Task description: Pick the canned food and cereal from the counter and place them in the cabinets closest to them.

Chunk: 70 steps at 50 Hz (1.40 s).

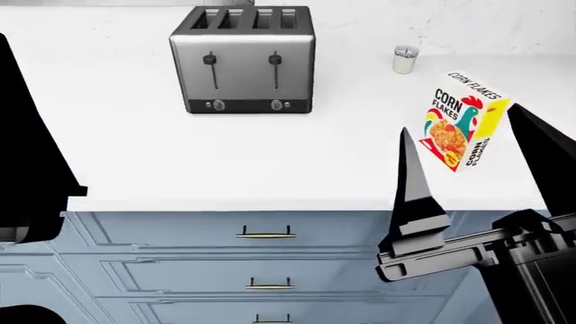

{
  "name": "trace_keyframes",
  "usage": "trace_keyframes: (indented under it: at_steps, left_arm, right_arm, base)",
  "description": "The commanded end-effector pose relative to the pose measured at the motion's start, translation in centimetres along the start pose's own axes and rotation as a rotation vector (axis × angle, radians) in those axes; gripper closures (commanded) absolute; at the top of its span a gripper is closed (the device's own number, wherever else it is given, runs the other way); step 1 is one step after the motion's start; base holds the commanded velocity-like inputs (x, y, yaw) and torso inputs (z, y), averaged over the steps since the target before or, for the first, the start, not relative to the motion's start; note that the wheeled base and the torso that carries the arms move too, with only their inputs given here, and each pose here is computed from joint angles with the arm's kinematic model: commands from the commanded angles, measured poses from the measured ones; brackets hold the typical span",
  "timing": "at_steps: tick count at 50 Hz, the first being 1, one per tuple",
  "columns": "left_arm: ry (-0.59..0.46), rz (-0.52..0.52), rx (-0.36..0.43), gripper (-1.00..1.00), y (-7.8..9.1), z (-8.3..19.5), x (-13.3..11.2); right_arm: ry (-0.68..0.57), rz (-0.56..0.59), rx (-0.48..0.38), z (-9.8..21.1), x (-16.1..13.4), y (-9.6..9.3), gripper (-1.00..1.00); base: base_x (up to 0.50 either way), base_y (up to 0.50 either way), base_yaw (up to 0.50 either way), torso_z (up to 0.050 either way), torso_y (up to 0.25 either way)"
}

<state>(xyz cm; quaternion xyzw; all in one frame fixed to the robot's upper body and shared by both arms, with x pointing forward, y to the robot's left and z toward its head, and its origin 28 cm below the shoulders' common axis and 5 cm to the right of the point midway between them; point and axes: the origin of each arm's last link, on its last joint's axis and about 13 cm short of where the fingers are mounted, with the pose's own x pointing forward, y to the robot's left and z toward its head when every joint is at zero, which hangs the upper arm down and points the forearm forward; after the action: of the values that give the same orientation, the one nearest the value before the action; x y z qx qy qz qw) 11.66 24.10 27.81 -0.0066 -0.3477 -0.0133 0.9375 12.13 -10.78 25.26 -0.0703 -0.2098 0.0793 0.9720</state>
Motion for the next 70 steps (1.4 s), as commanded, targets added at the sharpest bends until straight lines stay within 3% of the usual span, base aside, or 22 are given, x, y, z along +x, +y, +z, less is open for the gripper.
trace_keyframes:
  at_steps: [1,29,41,54,70]
  left_arm:
    - [-0.001,0.002,0.001,-1.00,0.0,0.0,0.0]
    - [0.003,-0.003,-0.001,-1.00,-0.1,0.0,0.0]
    - [0.001,-0.004,0.000,-1.00,-0.1,0.0,0.0]
    - [-0.001,-0.004,0.002,-1.00,-0.1,0.0,-0.1]
    - [-0.003,-0.004,0.001,-1.00,-0.1,0.0,-0.1]
  right_arm:
    - [-0.008,0.001,-0.023,0.1,0.1,-0.1,-1.00]
    - [-0.048,0.006,0.031,0.4,-0.2,-0.3,-1.00]
    - [0.013,-0.059,0.032,-0.2,0.1,0.0,-1.00]
    - [0.232,-0.162,0.026,-2.6,0.3,0.5,-1.00]
    - [0.297,-0.185,0.032,-3.6,0.7,0.3,-1.00]
  base:
    - [0.48,-0.27,0.00,0.000,0.000]
    - [0.45,-0.38,0.00,0.000,0.001]
    - [0.00,0.00,0.00,0.000,0.000]
    - [0.00,0.00,0.00,0.000,0.000]
    - [0.00,0.00,0.00,0.000,0.000]
